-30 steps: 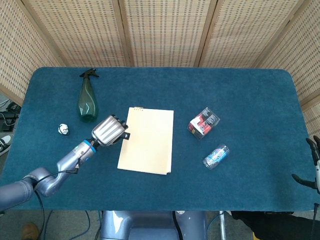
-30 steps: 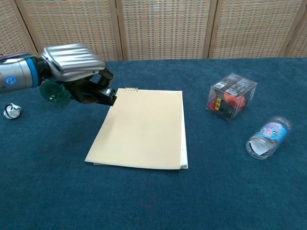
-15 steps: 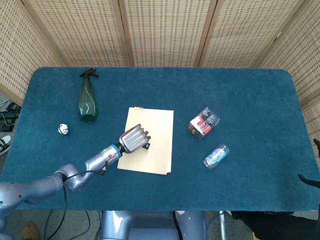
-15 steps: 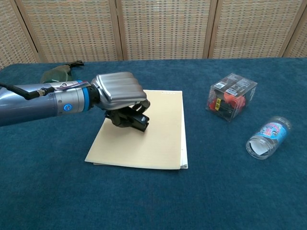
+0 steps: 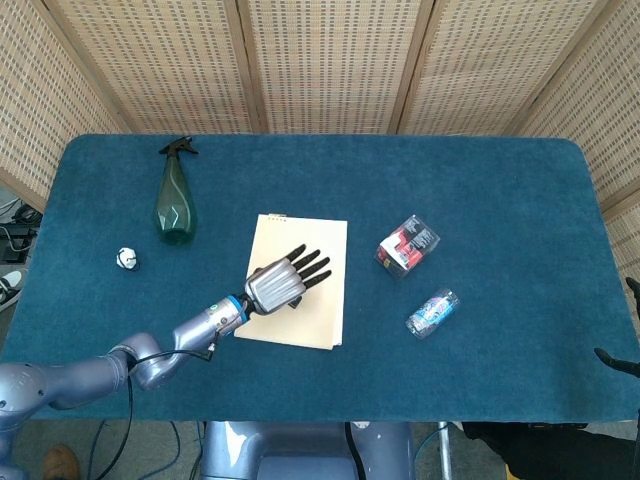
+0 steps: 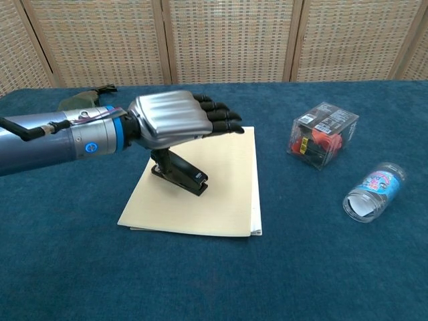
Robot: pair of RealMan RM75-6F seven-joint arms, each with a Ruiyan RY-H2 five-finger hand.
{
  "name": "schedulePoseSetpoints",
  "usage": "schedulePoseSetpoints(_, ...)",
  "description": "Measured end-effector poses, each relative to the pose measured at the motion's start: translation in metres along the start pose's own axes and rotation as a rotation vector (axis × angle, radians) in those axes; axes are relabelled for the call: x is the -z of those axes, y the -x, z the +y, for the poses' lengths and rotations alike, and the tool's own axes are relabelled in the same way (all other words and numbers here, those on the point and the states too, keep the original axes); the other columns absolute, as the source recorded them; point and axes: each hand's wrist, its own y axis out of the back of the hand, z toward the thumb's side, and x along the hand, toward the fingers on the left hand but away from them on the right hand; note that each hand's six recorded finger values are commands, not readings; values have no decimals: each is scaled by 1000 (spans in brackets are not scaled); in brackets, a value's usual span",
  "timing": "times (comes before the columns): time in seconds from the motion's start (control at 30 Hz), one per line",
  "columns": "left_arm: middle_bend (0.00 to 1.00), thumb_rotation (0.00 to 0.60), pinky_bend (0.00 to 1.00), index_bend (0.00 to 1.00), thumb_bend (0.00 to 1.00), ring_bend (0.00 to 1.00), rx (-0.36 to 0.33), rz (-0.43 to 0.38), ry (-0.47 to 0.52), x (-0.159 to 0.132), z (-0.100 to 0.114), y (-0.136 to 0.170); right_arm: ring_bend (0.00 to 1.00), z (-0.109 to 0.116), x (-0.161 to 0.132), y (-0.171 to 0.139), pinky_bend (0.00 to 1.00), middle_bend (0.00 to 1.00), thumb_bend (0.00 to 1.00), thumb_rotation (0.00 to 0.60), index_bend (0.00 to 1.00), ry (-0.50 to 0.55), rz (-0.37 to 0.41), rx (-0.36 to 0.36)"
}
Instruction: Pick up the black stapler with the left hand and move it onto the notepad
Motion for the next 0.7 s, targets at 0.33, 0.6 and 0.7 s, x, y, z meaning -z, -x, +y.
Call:
schedulePoseSetpoints(0.33, 0, 600, 0, 0, 0, 0, -162, 266, 206, 71, 48, 83, 0, 3, -11, -6, 0, 0, 0, 600, 0, 5, 40, 8)
schedulePoseSetpoints(0.6, 0, 600, 0, 0, 0, 0, -63, 702, 429, 104, 15, 222, 0, 3, -17, -9, 0, 0, 0, 600, 0, -1, 64, 13)
schedulePoseSetpoints(0.7, 0, 600, 0, 0, 0, 0, -47, 827, 488, 105, 3, 267, 0, 3, -19, -10, 0, 0, 0, 600, 0, -2, 72, 18)
